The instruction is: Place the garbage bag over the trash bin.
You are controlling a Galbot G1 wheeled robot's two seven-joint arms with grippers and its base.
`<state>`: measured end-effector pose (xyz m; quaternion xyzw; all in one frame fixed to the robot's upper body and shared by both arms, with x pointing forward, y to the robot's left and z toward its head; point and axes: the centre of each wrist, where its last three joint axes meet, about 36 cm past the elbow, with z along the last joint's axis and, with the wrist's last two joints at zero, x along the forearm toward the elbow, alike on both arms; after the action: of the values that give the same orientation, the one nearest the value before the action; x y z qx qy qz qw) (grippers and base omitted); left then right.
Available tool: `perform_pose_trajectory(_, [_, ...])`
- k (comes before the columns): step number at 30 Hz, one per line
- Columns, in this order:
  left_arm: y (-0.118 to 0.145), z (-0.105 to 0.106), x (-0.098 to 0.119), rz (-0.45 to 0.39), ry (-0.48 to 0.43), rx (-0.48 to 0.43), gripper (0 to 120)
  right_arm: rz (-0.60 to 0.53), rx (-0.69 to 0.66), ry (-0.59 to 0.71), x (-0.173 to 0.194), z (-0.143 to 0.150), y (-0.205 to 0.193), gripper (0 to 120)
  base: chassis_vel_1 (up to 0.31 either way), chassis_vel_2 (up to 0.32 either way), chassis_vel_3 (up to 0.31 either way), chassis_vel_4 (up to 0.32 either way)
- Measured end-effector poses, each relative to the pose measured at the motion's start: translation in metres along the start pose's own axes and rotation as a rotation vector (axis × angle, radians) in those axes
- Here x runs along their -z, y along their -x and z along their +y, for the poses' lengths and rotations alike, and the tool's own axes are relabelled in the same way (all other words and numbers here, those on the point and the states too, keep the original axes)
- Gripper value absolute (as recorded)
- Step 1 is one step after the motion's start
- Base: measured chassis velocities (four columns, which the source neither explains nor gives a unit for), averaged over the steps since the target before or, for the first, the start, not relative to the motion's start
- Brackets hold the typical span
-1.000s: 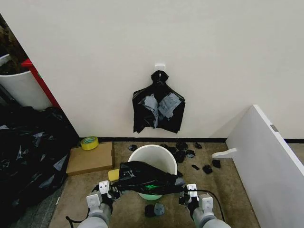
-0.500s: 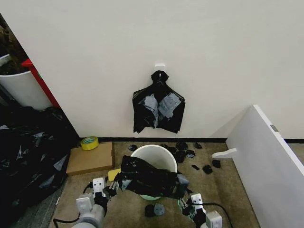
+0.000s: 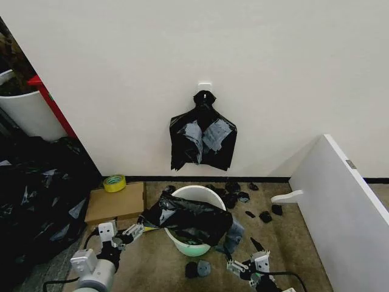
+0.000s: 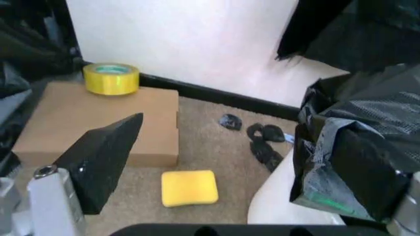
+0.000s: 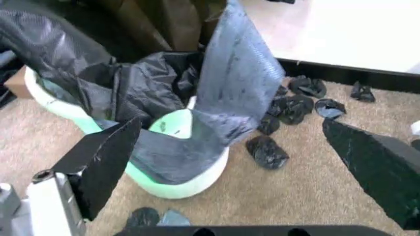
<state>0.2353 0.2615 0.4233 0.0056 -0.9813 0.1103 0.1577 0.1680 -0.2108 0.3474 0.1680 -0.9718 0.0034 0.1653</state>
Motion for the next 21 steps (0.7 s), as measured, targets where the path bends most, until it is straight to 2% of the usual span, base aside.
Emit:
perform_pose_trajectory(7, [-0.005, 0.008, 0.013, -0.098, -0.03, -0.033, 100, -0.013, -0.006, -0.004, -0.002, -0.003, 0.0, 100, 0.0, 0.0, 0.0, 0.0])
perform_pose_trajectory(9, [-0.005, 0.011, 0.013, -0.123, -0.096, -0.089, 100, -0.019, -0.008, -0.004, -0.004, -0.004, 0.001, 100, 0.0, 0.0, 0.0, 0.0])
perform_pose_trajectory(12, [-0.003, 0.014, 0.008, -0.124, -0.13, -0.133, 100, -0.022, -0.008, -0.001, -0.005, -0.003, 0.001, 100, 0.0, 0.0, 0.0, 0.0])
perform_pose_trajectory(14, [0.001, 0.021, -0.001, -0.104, -0.166, -0.195, 100, -0.025, -0.011, 0.002, -0.005, -0.003, 0.001, 100, 0.0, 0.0, 0.0, 0.0])
perform_pose_trajectory(17, [0.007, 0.031, -0.015, -0.021, -0.169, -0.249, 100, -0.039, -0.016, 0.003, 0.0, -0.002, 0.004, 100, 0.0, 0.0, 0.0, 0.0])
perform_pose_trajectory(21, [0.009, 0.035, -0.018, 0.033, -0.162, -0.29, 99, -0.05, -0.018, 0.003, 0.005, -0.002, 0.006, 100, 0.0, 0.0, 0.0, 0.0])
